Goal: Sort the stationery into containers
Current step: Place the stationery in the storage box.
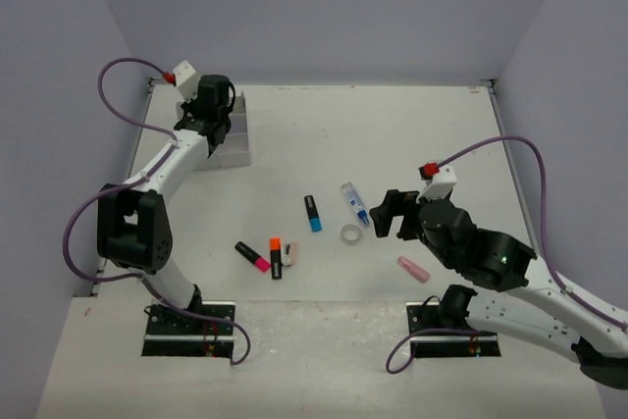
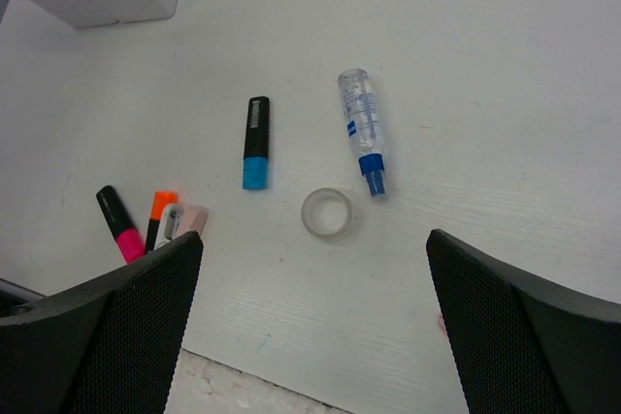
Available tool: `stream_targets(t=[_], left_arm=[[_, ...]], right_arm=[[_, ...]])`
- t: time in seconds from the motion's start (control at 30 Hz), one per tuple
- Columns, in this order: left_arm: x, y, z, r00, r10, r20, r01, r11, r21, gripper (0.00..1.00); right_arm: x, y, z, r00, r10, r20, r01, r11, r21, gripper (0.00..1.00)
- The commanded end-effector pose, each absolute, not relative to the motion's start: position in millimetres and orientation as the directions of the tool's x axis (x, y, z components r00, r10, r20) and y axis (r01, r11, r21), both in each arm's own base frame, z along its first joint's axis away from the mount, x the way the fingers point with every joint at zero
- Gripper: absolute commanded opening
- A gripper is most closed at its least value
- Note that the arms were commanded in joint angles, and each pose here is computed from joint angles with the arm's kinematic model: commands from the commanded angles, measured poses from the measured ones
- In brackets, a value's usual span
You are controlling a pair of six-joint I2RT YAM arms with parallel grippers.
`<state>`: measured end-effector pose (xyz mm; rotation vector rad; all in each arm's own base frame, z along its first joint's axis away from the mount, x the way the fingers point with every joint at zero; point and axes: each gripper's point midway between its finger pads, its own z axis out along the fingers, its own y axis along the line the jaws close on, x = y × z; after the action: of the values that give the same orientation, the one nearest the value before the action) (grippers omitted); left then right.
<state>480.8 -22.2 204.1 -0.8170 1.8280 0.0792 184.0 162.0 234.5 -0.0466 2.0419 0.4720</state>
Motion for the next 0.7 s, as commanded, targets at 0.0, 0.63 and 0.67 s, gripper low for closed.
stream_targets(t=[0.0,0.63,0.67], left_arm=[[499.4,-19.9,224.9,-0.056,-0.502,-0.863,-0.544,0.741,-0.395,0.0],[491.2,-45.8,189.3,-0.123,-0.584,-0.803,-0.464,0.749,-0.473,0.59],[486.2,-47.7,200.7,-0.115,-0.591,-0.798,-0.445,0.749,-0.49,0.65]], right_arm=[[181.9,153.9,229.8,-0.506,0.172,-0.845,-0.197,0.931,0.308,0.99],[162.0,136.1,171.7,-0.76,0.015,-0.65,-0.113,0.981,0.155,0.96],[153.8,133.9,161.3,-0.805,-0.032,-0.593,-0.125,0.985,0.117,0.95]])
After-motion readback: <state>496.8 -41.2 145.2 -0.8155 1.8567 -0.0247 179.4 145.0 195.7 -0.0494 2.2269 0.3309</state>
